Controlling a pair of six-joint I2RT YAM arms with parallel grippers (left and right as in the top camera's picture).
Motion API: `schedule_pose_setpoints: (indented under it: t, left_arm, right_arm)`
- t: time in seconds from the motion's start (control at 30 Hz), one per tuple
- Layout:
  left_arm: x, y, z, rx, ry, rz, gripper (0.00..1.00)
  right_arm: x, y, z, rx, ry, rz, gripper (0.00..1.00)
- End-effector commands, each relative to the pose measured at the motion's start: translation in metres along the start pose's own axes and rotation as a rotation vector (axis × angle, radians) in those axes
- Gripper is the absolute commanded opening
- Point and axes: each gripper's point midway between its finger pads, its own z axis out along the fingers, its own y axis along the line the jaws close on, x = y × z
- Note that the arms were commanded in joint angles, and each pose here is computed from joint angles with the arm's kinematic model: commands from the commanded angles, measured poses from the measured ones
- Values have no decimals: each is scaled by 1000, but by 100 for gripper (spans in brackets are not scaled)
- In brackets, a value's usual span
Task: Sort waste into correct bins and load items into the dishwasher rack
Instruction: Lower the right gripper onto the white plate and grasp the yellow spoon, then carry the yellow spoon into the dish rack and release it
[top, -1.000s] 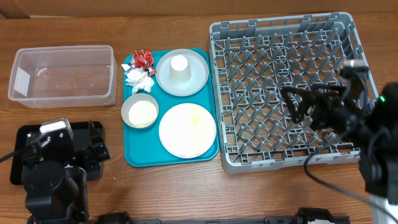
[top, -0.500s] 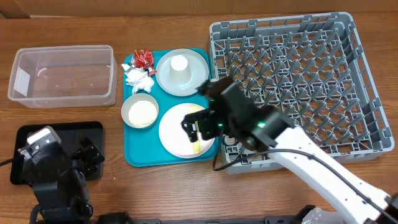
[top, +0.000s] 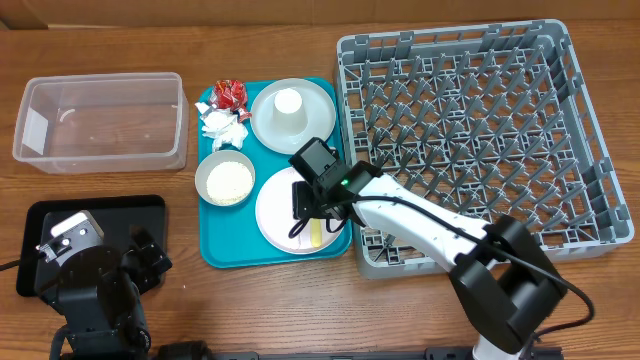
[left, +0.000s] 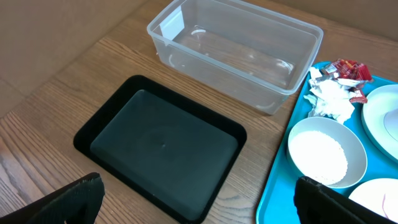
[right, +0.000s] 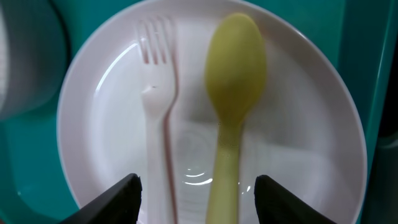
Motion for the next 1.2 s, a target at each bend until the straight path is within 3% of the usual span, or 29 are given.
schedule_pose_setpoints:
  t: [0.0,0.17,0.43,0.57,0.7,1.0,1.17]
  left_arm:
    - [-5,2,-3,-4,-12,-28,100]
    - [-5,2,-3,-4,-12,-28,100]
    - [-5,2,-3,-4,-12,-28,100]
    - [-5,2,-3,-4,-12,-28,100]
    - [-5,2,-3,-4,-12,-28,100]
    - [-5,2,-3,-4,-12,-28,100]
    - [-5,2,-3,-4,-12,-28,100]
  right_arm:
    - [-4,-3,10,35,-15,16,58]
    - [3,-10,26,62,19,23,52]
    - [6,-13,39,75,34,24,25]
    - [2,-9,34,74,33,20,18]
    - [-28,-2,-9,165,-10,-16,10]
    - [-66,40,-107,76,-119,-92,10]
    - [-84,17,-148,74,-179,-98,10]
